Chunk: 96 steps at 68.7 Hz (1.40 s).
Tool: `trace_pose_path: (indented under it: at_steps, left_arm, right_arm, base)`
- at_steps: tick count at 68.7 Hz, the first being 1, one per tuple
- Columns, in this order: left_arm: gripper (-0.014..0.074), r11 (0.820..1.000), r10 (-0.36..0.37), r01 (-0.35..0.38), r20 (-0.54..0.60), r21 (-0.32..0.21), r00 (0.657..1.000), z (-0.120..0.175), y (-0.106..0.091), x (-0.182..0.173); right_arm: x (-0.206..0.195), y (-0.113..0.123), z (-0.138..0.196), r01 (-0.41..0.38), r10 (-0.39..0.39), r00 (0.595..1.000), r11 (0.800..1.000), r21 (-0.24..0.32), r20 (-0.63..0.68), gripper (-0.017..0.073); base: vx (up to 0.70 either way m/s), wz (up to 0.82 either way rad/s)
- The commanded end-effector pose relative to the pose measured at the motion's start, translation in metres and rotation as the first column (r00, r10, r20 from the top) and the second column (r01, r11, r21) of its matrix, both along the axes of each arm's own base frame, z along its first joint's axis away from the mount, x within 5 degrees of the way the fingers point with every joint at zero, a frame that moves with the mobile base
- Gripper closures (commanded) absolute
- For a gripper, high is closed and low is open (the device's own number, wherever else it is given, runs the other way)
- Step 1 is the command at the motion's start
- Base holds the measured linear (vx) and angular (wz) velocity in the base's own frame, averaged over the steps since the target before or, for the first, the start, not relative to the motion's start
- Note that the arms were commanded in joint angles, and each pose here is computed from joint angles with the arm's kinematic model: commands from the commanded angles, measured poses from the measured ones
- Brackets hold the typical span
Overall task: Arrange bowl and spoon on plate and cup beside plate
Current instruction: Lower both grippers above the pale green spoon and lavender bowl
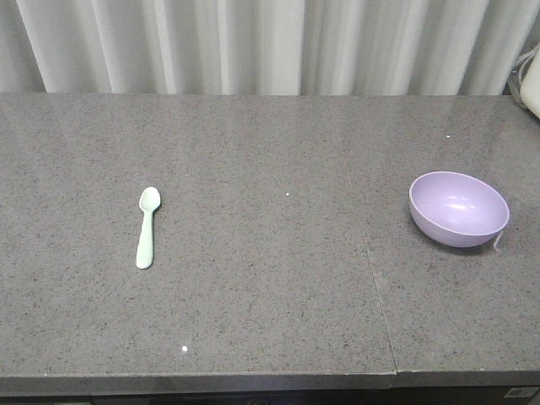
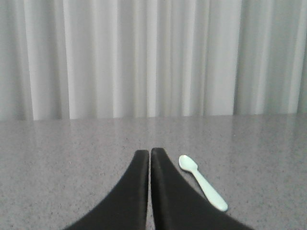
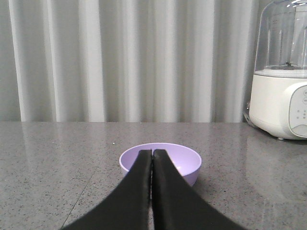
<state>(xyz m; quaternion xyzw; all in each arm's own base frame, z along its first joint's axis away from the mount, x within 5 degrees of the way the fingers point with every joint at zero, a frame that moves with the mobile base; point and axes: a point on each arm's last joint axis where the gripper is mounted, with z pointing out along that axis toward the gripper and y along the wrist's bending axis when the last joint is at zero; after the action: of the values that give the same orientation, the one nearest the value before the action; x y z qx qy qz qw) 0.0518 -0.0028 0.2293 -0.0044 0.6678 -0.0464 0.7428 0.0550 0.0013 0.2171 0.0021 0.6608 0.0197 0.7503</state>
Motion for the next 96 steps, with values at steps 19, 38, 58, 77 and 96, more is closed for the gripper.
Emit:
trace_pose_path:
  at_steps: [19,38,58,77,96]
  left_arm:
    - [0.0600,1.000,0.004,-0.005,-0.102,-0.005,0.995,0.119,0.000,0.008]
    - [0.0600,1.000,0.021,-0.018,-0.415,0.013,0.910,0.202,-0.002,0.061]
    - [0.0600,0.999,0.038,-0.024,-0.711,0.030,0.703,0.214,-0.005,0.119]
    - [0.0600,0.999,0.044,-0.021,-0.786,0.040,0.617,0.197,-0.007,0.142]
    - [0.0596,0.999,0.044,-0.021,-0.782,0.039,0.622,0.197,-0.007,0.143]
  right_arm:
    - [0.016,-0.001,0.110,0.018,-0.023,0.988,0.999,-0.034,-0.151,0.0570]
    - [0.057,-0.004,0.176,0.031,-0.061,0.862,0.997,-0.067,-0.503,0.0570]
    - [0.099,-0.004,0.183,0.028,-0.076,0.680,0.997,-0.078,-0.730,0.0570]
    - [0.107,-0.004,0.177,0.025,-0.074,0.656,0.997,-0.076,-0.751,0.0570]
    - [0.107,-0.004,0.177,0.025,-0.074,0.652,0.997,-0.076,-0.754,0.0563]
  base:
    - [0.00,0.00]
    - [0.00,0.00]
    - [0.00,0.00]
    - [0.00,0.00]
    - [0.00,0.00]
